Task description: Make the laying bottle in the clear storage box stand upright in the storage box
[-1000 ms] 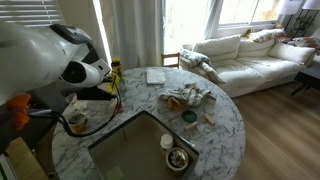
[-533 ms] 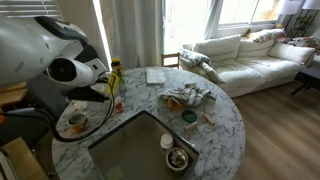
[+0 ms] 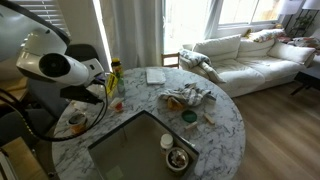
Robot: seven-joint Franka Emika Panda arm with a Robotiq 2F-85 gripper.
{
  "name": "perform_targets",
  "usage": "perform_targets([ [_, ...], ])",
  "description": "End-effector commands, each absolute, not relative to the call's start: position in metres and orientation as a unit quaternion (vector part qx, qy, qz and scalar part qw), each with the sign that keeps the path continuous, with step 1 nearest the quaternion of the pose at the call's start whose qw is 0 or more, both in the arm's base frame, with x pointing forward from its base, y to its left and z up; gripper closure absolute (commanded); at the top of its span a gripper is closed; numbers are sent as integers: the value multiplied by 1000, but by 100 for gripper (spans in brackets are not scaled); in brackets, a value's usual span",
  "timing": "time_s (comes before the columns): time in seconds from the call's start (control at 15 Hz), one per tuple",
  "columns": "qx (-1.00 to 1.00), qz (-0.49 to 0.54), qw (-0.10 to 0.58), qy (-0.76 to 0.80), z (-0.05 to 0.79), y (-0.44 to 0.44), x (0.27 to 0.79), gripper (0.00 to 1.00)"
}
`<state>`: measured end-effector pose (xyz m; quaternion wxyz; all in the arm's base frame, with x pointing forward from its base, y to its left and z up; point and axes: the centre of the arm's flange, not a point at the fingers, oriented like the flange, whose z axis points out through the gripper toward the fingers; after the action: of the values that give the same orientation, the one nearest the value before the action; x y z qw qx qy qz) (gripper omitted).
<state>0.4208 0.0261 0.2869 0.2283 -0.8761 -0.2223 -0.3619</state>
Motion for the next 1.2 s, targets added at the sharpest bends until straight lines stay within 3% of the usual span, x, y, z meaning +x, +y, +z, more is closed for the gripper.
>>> perform_targets([
  [0.0,-886,-344,209,-228,295,15,415,81],
  [0.47,-849,-382,162,-326,258,4,443,81],
  [1.13,-794,-442,179,-377,227,16,459,81],
])
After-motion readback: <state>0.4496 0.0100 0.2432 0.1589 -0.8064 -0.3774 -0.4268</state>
